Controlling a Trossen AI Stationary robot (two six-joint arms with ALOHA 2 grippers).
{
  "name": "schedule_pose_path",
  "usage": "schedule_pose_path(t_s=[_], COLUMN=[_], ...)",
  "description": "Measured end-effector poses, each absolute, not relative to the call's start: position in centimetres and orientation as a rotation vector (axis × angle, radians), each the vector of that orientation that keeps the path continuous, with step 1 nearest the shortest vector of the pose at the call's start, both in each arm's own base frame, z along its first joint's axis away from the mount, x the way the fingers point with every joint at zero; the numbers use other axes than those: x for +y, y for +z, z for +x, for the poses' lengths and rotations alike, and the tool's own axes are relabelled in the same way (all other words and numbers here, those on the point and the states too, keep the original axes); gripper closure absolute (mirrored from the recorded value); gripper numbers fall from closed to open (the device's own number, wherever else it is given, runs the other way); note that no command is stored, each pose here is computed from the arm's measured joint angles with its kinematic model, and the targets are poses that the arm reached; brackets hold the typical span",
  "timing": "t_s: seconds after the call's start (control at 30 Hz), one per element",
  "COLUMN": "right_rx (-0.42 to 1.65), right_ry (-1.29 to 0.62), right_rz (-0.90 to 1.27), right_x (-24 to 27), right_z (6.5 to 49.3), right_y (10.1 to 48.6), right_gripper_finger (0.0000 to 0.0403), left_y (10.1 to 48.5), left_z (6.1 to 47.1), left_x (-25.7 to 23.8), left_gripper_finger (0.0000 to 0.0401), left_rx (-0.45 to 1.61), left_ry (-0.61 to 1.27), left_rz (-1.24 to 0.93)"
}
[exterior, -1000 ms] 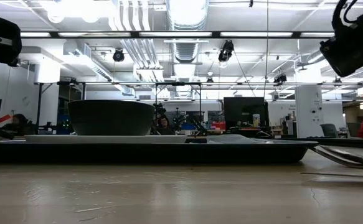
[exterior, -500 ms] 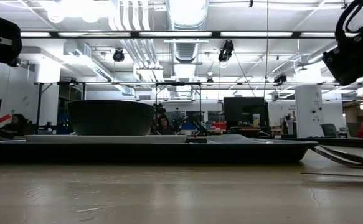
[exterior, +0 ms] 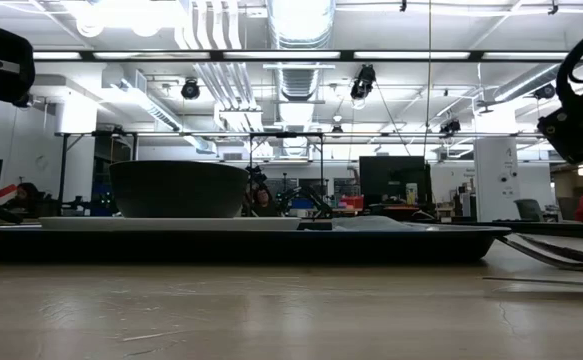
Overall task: Set up tray
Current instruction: Put the fork on top of the napkin in the serving tray
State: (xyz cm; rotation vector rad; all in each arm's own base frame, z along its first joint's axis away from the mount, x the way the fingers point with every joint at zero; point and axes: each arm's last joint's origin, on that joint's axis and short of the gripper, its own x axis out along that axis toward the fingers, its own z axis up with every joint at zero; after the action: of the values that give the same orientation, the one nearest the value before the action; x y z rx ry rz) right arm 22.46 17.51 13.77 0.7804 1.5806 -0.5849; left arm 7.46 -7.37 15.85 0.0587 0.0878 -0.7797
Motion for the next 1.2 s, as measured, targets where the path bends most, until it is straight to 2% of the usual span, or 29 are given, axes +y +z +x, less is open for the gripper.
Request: schedule_pose_path(t_s=[0.23,0.43,0.6,0.87,1.2], right_rx=[1.574,1.572,1.600,1.660,1.765], right_ry=[-0.575,-0.586,-0.562,-0.451,-0.347], right_rz=[0.795,0.818,0.833,0.798,0.808], right_x=[17.45,17.59,17.72,17.94,18.23], right_z=[22.39,22.36,22.36,22.36,22.16], right_y=[13.51,13.48,13.46,13.46,13.56], right_gripper_finger=[0.0160,0.0190,0.0244,0.0376,0.0385], left_y=[15.85,15.85,15.85,15.85,15.85], left_z=[7.46,7.45,7.46,7.46,7.45], left_x=[-7.37,-7.37,-7.37,-7.37,-7.38], left_gripper_finger=[0.0317,0.0317,0.0317,0.0317,0.0317], left_rx=[0.088,0.088,0.088,0.088,0.088], left_ry=[-0.780,-0.780,-0.780,-0.780,-0.780], left_rz=[0.059,0.059,0.059,0.059,0.059])
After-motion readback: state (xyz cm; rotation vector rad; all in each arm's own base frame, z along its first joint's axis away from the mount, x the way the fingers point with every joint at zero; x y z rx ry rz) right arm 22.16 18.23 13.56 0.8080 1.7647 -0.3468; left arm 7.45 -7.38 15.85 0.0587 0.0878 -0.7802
